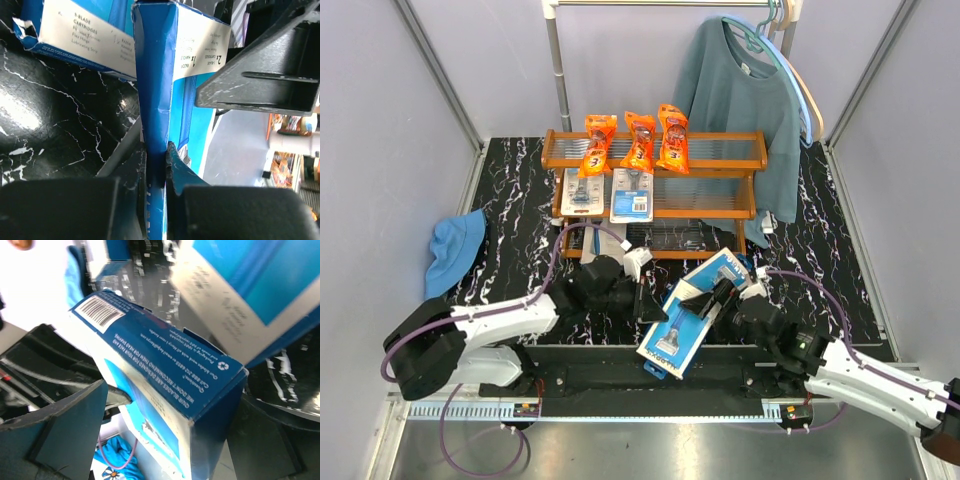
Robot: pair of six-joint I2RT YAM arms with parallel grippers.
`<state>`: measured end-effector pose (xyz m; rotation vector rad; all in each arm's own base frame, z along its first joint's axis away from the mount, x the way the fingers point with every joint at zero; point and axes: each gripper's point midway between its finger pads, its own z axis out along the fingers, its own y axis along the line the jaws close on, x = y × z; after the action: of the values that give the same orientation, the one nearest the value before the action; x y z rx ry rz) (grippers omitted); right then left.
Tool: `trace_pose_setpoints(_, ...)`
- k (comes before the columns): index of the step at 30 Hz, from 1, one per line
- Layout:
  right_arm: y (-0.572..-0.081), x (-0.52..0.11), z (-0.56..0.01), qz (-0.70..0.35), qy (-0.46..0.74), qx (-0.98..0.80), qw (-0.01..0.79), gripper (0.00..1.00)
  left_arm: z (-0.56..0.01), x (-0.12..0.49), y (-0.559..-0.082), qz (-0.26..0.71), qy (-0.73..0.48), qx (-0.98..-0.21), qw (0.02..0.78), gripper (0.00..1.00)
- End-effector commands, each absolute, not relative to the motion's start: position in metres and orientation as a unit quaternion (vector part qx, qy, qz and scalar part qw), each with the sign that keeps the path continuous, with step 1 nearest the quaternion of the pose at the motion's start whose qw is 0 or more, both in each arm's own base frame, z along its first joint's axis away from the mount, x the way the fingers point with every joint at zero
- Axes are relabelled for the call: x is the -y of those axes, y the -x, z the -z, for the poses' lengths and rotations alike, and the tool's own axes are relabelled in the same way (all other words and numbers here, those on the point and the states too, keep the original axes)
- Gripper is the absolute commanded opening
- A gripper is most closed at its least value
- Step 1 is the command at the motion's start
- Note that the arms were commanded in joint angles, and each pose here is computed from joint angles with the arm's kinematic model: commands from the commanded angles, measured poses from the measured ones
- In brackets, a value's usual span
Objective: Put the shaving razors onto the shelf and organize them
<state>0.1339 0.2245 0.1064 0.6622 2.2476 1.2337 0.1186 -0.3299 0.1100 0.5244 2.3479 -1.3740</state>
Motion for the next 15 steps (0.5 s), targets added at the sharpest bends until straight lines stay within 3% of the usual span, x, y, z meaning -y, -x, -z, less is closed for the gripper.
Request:
trace_pose_setpoints(1,-0.142,-0.233,-0.161,-0.517,-0.233,-0.776,0.277,1.00,-0.141,0.332,-0.139,0.491,-0.145,-0.825,0.242,0.00)
trace_pose_setpoints(15,-0.133,-0.232,-0.166,-0.549,-0.212,-0.760,0.276,1.00,-0.202,0.305,-0.199,0.498,0.024,-0.794,0.348,0.00)
